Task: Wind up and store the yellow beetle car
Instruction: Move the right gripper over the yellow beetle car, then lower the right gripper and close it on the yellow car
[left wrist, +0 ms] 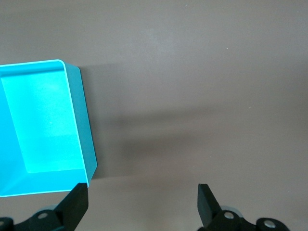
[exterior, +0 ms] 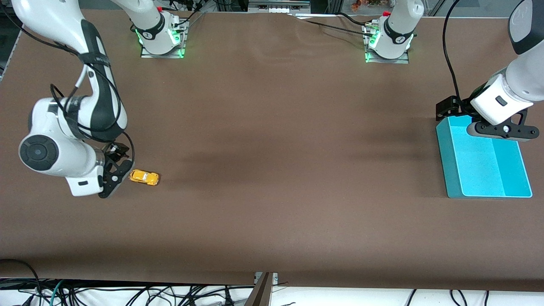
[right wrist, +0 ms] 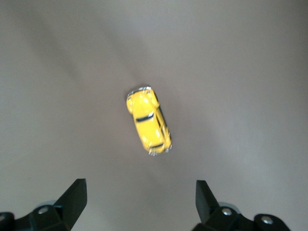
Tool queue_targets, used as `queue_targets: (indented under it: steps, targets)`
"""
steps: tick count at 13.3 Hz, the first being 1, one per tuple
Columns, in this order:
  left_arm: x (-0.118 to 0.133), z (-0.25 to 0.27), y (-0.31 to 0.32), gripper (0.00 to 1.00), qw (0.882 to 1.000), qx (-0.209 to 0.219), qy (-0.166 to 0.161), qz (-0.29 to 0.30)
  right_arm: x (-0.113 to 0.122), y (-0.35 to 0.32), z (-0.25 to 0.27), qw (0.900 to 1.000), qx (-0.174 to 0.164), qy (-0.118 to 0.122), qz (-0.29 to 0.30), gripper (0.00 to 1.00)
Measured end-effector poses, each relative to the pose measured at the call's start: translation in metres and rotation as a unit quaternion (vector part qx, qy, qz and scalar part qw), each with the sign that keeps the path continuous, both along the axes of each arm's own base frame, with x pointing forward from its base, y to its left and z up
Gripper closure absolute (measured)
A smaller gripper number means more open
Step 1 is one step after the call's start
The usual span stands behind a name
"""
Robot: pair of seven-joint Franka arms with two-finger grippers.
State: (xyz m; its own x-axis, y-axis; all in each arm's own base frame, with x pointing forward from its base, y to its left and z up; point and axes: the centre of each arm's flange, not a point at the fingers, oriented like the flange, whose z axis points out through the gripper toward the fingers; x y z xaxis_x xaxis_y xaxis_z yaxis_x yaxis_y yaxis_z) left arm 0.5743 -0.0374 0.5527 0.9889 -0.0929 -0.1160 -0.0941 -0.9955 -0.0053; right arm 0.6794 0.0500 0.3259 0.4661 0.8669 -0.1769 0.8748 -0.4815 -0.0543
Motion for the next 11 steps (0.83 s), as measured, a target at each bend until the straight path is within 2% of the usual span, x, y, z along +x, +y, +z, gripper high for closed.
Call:
queue_targets:
  steps: [4,11]
  targets:
    - [0.000,0.000,0.003,0.00,1.000,0.000,0.001,0.003,-0.008,-0.003,-0.070,0.997,0.026,-0.029,0.072,0.00]
    - [0.001,-0.001,0.006,0.00,1.000,0.000,0.001,0.005,-0.032,-0.008,-0.115,0.991,0.033,-0.040,0.122,0.00]
